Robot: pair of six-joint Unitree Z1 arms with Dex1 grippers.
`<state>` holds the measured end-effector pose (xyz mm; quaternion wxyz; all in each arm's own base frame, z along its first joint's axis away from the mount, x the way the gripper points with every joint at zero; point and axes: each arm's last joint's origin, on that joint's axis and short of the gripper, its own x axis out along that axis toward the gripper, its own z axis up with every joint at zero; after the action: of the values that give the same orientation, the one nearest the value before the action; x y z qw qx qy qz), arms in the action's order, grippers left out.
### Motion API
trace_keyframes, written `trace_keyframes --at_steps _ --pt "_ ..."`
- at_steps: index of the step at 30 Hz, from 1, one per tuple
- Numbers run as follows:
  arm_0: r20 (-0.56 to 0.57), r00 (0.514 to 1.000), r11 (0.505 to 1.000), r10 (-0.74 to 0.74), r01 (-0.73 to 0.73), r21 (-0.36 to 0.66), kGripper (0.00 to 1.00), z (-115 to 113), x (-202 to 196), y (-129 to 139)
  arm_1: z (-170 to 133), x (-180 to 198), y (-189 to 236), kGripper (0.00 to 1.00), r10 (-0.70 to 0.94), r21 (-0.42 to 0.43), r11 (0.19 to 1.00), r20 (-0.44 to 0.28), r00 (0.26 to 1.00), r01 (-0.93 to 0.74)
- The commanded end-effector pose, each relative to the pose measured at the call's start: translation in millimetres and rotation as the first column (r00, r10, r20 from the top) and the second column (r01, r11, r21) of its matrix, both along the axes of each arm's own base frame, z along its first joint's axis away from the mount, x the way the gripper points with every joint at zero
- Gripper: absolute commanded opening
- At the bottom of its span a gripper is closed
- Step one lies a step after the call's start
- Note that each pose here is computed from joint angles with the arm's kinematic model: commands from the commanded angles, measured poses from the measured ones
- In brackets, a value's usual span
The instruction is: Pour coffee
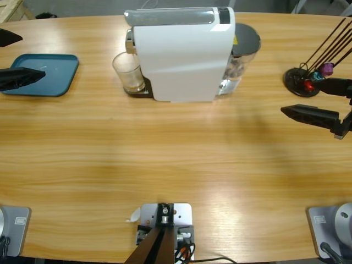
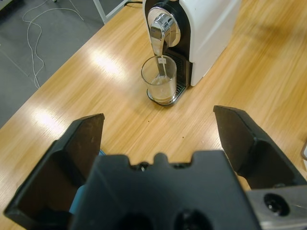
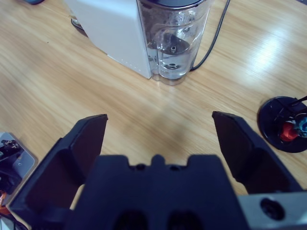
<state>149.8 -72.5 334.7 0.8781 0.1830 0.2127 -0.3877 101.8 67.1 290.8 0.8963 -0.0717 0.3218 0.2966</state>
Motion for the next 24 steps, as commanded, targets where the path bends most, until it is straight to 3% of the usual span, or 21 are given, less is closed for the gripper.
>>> trace_keyframes --at_steps 1,24 --pt "-0.052 0.998 1.0 -0.021 0.022 0.016 0.982 -12.6 1.9 -2.7 -11.6 2.0 1.2 1.0 -0.008 -0.02 1.0 -0.043 0.999 0.007" --pt "-0.045 0.999 1.0 -0.017 0.018 0.013 0.982 -11.4 -0.6 -1.6 -11.7 1.2 0.7 1.0 -0.01 -0.017 1.0 -0.04 0.999 0.009"
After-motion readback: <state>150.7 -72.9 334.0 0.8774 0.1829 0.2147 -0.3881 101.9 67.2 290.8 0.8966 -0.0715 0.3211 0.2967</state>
